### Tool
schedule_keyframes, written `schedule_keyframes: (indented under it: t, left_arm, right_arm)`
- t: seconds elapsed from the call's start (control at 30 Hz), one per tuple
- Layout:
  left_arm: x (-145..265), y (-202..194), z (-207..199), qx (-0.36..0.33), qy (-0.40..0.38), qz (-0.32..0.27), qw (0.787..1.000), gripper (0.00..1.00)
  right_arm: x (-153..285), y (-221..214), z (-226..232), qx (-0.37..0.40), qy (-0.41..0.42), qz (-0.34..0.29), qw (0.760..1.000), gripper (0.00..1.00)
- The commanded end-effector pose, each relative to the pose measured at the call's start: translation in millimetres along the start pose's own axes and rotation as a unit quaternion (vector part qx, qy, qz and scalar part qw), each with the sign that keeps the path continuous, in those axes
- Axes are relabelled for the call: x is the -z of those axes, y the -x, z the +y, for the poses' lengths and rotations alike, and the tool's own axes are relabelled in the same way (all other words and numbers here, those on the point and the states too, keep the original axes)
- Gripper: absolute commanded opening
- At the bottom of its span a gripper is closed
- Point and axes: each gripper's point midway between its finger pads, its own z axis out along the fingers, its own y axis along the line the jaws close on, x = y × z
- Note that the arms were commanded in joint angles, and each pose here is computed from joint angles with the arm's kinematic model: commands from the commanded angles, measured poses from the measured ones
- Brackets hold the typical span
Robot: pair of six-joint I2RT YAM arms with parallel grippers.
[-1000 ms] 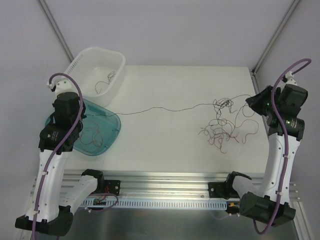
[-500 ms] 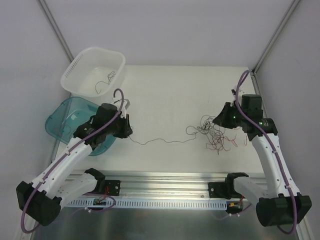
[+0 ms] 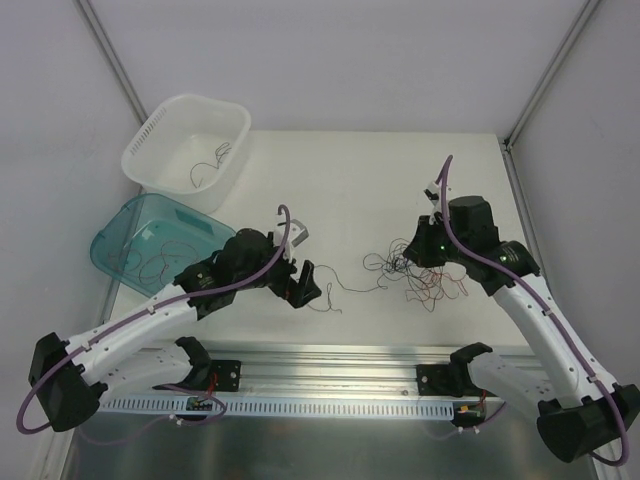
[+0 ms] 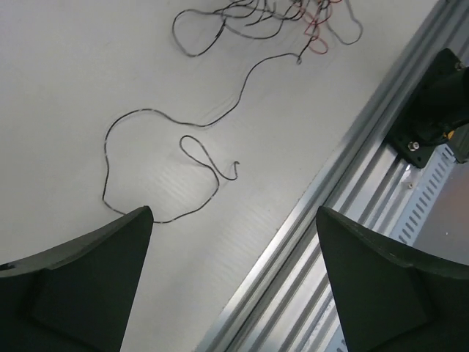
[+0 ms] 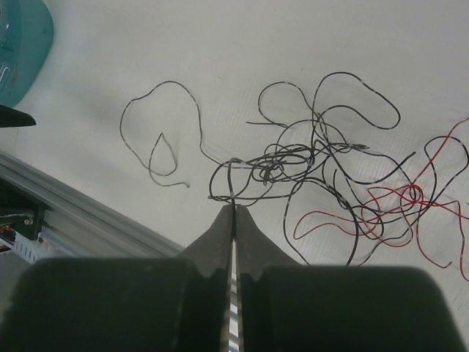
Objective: Untangle the cables
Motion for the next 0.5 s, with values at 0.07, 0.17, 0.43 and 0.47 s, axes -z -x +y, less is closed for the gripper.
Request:
schedule_keyframes:
  t: [0.07,0.17,0.43,0.47]
  left_arm:
    - [-31.7,57.1,-50.9,-0.085,-0.091,-0.095,0.988,0.93]
    - [-59.4,67.5,-70.3,-0.122,-0.105,-0.097,0.982,0.89]
    - [-125.0,77.2,-93.6,-0.172,-0.118,-0.086,0.974,0.65]
    - [-133.2,71.8,-95.1,-0.178,-0.121,-0.08,0.973,0.62]
  right_arm:
    - [6.4,23.4,21.2,0.018,0.009,-0.039,0.999,0.01]
    - [5.7,23.5,30.3,0.018,0.021,-0.037,0.999,0.01]
    - [8.6,23.7,47.1,0.022,0.042,-0.038,0.998,0.01]
    - [9.0,23.5,48.8,0.023,0.044,-0.039,0.998,0.01]
